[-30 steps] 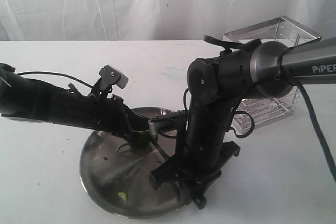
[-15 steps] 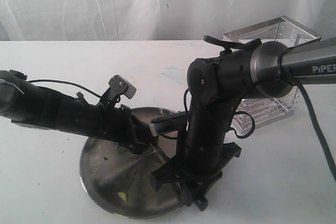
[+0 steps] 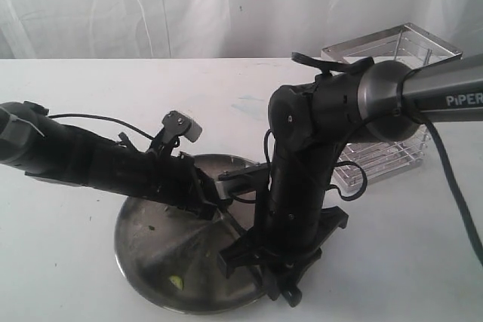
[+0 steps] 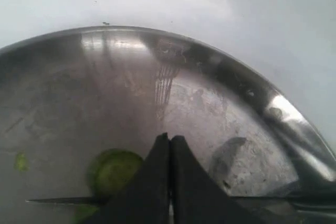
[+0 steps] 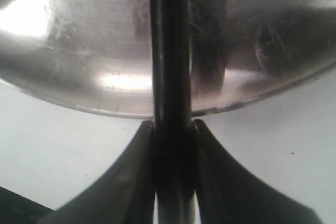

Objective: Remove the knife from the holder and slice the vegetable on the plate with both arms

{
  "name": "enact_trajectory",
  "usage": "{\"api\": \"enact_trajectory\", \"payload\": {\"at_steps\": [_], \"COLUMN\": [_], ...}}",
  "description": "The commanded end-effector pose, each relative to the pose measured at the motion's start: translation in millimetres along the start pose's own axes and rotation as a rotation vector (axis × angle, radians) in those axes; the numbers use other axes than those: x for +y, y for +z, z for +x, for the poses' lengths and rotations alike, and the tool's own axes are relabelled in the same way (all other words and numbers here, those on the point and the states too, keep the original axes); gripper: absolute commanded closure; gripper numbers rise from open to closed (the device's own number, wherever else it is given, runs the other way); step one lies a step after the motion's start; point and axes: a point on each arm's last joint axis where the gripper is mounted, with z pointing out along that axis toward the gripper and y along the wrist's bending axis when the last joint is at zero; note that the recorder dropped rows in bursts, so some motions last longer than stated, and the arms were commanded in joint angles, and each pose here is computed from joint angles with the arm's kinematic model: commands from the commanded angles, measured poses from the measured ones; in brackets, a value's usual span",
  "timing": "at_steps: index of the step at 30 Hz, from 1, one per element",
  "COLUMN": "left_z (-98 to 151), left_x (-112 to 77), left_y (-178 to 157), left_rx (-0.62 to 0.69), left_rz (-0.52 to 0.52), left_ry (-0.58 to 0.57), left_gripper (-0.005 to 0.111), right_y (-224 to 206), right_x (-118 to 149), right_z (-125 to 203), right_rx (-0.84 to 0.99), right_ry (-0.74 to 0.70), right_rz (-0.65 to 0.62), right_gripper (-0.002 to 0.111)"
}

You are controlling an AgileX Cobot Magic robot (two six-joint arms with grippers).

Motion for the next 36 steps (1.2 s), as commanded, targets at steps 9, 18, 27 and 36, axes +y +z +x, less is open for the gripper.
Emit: {"api": "enact_trajectory", "payload": {"at_steps": [9, 18, 27, 36], "left_z": [22.8, -14.6, -56.0, -35.9], "left_x": [0.8, -9.2, -36.0, -44.0], "left_y": [4.0, -17.0, -57.4, -81.9], "left_rx": [0.155, -0.01, -0.125, 0.245], "left_rz": [-0.009, -0.063, -0.093, -0.128], "left_ry": [-0.014, 0.01, 0.127, 0.469], "left_gripper": [0.107, 0.107, 0.107, 0.107], "right_y": [-3.7, -3.9, -3.9, -36.5], "right_x": [-8.1, -10.1, -10.2, -4.3], "right_z": [1.5, 0.4, 1.4, 10.5], "right_rx": [0.019, 0.007, 0.018, -0.093], "right_ry": [0.025, 0.028, 0.029, 0.002], "right_rz": [0.087, 0.109, 0.11, 0.106], "right_gripper": [0.108, 0.108, 0.108, 0.108]}}
